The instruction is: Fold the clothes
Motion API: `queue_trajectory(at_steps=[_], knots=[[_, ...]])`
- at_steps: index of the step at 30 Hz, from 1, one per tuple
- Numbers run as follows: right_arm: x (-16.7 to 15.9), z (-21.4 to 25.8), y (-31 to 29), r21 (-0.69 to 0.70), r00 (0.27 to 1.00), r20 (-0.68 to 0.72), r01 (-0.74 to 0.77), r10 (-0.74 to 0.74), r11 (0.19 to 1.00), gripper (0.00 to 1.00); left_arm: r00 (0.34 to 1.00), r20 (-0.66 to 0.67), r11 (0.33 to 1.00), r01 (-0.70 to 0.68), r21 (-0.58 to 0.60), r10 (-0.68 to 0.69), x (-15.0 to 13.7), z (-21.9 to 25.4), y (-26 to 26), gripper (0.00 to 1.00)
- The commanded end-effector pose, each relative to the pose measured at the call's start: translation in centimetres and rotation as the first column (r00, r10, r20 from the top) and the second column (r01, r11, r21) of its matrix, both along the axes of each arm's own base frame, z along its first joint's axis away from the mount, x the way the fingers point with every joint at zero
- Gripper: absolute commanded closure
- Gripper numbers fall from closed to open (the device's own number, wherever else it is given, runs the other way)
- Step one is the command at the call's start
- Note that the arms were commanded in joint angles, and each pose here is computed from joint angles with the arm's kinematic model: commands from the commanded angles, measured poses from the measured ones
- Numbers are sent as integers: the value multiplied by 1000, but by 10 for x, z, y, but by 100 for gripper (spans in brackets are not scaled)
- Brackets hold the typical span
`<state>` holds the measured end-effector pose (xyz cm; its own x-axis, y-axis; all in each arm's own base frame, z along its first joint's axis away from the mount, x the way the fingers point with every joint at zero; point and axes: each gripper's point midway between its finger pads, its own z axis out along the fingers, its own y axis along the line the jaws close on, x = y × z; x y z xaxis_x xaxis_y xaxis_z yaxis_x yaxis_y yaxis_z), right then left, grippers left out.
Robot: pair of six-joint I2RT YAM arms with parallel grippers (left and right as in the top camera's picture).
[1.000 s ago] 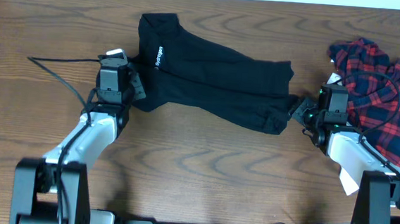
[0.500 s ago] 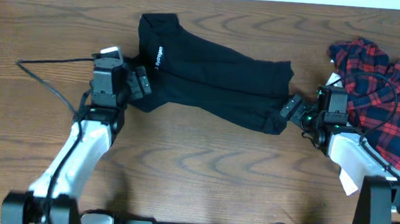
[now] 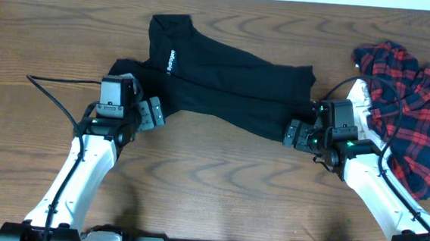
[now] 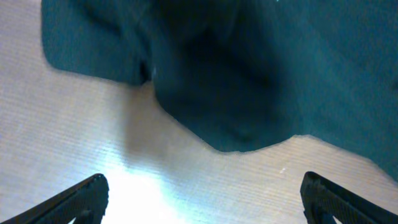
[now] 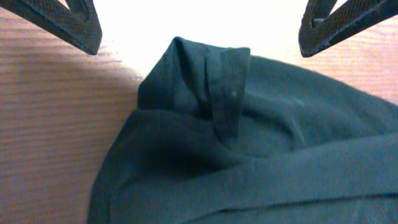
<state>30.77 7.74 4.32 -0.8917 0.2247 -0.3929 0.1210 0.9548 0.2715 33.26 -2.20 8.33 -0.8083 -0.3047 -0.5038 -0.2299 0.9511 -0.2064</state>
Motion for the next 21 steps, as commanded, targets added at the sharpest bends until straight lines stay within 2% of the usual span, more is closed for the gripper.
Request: queue_trajectory(at_steps=[1, 11, 21], knots=[[-2, 2, 4, -6, 999, -1, -38, 38, 999, 1, 1000, 23, 1000, 15, -21, -14, 10, -1, -4, 4], [-10, -3, -3, -36, 999, -39, -27, 25, 999, 1, 998, -56, 1000, 14, -20, -15, 25, -51, -5, 4], [-17, -7, -9, -66, 997, -71, -16, 12, 998, 1, 1000, -18, 1000, 21, -18, -21, 43, -66, -6, 4]])
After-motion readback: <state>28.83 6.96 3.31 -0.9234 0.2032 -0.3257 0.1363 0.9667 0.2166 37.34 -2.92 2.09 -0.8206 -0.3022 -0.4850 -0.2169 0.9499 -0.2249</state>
